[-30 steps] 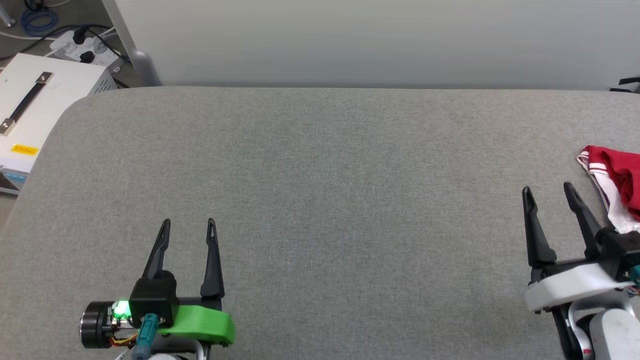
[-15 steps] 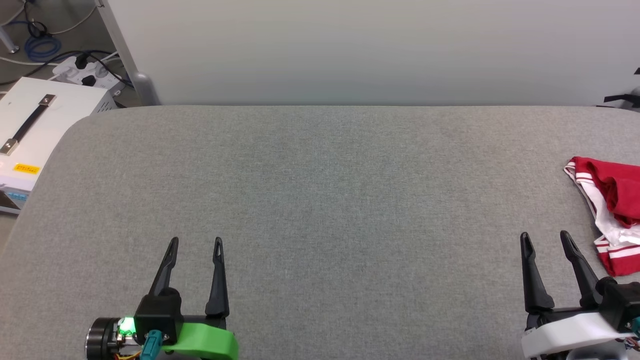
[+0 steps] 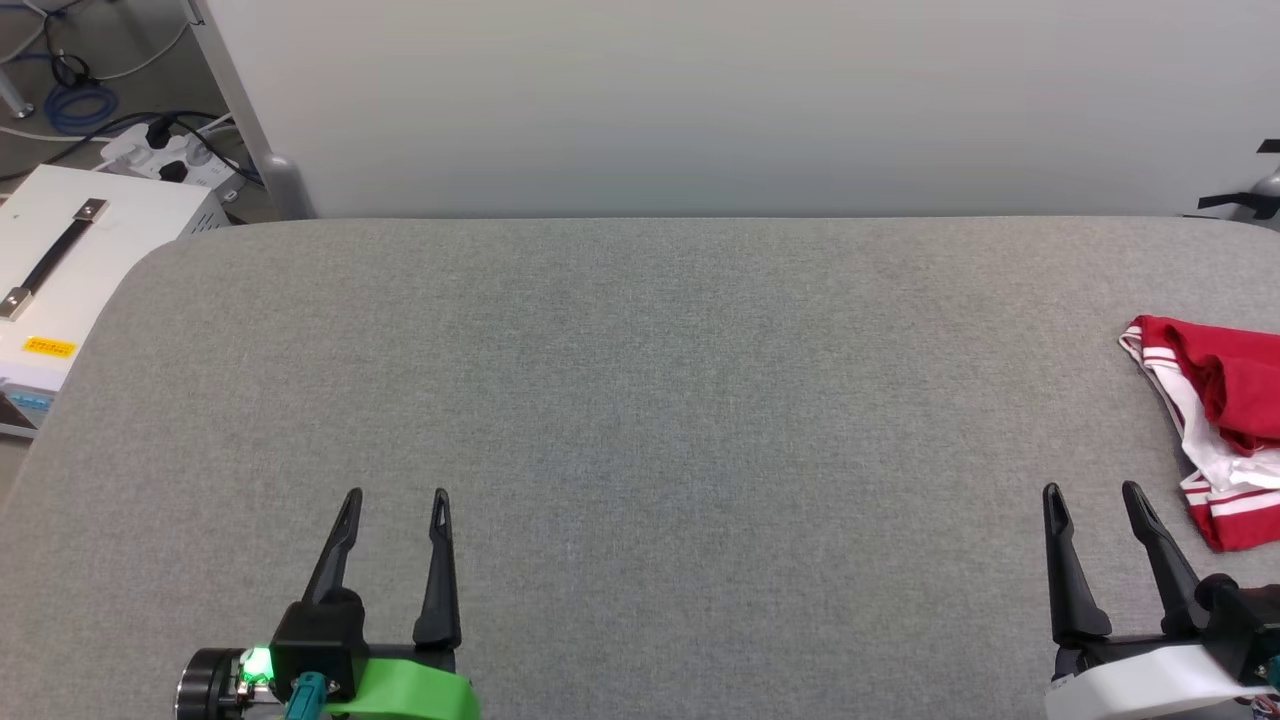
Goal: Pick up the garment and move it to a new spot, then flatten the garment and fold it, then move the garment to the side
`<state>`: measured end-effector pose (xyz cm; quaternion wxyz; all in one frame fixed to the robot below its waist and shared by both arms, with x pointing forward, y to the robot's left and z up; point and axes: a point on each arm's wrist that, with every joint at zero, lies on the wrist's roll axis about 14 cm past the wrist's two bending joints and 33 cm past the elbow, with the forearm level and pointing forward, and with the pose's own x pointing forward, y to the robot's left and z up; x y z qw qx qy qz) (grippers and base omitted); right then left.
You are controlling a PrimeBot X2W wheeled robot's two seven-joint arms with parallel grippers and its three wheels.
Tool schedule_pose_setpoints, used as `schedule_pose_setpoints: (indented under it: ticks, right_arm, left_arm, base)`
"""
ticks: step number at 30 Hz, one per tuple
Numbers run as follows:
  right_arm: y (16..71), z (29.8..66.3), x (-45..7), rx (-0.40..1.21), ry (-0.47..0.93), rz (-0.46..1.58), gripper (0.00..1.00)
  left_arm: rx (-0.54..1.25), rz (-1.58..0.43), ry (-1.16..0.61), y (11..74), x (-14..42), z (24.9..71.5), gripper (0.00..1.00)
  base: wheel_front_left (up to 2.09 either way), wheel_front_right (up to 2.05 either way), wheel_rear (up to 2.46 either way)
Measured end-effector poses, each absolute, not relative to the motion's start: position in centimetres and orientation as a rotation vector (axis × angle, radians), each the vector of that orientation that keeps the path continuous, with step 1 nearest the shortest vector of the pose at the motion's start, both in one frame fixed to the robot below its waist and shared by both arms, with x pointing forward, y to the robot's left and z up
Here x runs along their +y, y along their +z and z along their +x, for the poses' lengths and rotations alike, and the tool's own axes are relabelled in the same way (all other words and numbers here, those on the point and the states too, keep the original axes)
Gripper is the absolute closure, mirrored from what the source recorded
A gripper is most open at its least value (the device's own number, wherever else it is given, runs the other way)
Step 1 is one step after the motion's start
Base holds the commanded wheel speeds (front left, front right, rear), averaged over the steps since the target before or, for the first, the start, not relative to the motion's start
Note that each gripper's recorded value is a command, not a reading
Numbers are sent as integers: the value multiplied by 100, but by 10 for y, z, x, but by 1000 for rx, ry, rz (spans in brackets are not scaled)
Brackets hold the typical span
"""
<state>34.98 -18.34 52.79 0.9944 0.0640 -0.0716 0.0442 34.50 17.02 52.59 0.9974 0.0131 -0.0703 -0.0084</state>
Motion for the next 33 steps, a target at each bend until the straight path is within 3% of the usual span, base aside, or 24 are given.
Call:
schedule_pose_setpoints:
  ticks: [1, 33]
  right_arm:
    - [527, 350, -183, -142, 89, 128, 100]
    - [523, 352, -179, -98, 99, 92, 100]
  left_arm:
    - [-140, 26, -17, 526, 170, 345, 100]
    - [-90, 27, -14, 520, 172, 348, 100]
  base:
    - [0, 0, 0]
    - [0, 0, 0]
